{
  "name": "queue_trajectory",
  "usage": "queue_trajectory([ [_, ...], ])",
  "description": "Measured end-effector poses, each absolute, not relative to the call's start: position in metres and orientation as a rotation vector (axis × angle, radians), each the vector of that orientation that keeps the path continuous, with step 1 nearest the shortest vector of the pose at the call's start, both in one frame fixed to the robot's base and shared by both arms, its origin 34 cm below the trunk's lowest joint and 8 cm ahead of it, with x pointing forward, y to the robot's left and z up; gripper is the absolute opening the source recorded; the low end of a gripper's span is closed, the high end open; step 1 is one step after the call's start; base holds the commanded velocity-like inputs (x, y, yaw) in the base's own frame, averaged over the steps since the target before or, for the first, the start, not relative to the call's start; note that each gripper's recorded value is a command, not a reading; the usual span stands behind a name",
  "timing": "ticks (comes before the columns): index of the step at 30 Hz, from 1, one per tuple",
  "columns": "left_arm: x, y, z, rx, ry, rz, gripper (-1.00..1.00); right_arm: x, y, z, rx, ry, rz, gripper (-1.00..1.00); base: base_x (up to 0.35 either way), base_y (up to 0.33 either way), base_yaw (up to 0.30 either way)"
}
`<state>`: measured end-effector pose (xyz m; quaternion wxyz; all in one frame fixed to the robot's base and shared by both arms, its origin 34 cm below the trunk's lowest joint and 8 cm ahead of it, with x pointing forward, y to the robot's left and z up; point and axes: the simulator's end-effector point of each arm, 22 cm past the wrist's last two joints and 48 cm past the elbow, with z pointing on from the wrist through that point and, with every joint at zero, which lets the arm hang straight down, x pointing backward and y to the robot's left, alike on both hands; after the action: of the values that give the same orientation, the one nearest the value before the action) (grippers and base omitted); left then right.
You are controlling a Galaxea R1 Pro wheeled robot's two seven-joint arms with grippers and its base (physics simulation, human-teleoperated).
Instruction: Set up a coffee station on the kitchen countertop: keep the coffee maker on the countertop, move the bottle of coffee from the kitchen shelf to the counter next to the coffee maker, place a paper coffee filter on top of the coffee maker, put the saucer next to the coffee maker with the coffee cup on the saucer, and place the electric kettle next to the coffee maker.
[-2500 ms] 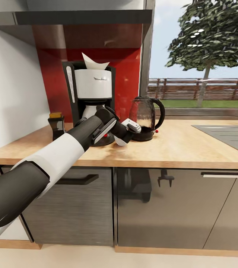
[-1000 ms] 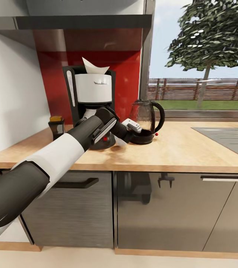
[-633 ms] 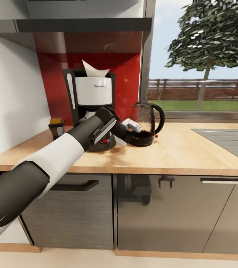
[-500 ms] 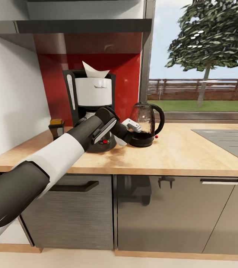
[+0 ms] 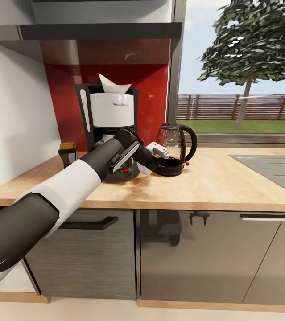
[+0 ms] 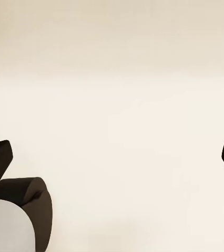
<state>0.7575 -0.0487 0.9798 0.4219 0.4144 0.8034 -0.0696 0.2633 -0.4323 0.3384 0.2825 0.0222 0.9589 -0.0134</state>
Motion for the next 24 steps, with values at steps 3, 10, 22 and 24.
queue_trajectory([
  [3,0.7573,-0.049,0.9801,1.038,2.011,-0.175,-1.0,0.2633,-0.4321,0.3384,0.059,2.568,-0.035,1.0,0.0,0.0,0.0],
  [10,0.7574,-0.0493,0.9803,1.039,2.009,-0.175,-1.0,0.2658,-0.4318,0.3399,0.049,2.555,-0.036,1.0,-0.071,-0.011,0.0],
  [22,0.7571,-0.0494,0.9806,1.039,2.009,-0.175,-1.0,0.2668,-0.4316,0.3407,0.045,2.549,-0.035,1.0,-0.156,-0.042,0.0],
  [24,0.7572,-0.0494,0.9805,1.039,2.009,-0.175,-1.0,0.2668,-0.4316,0.3406,0.045,2.549,-0.035,1.0,-0.065,-0.006,0.0],
])
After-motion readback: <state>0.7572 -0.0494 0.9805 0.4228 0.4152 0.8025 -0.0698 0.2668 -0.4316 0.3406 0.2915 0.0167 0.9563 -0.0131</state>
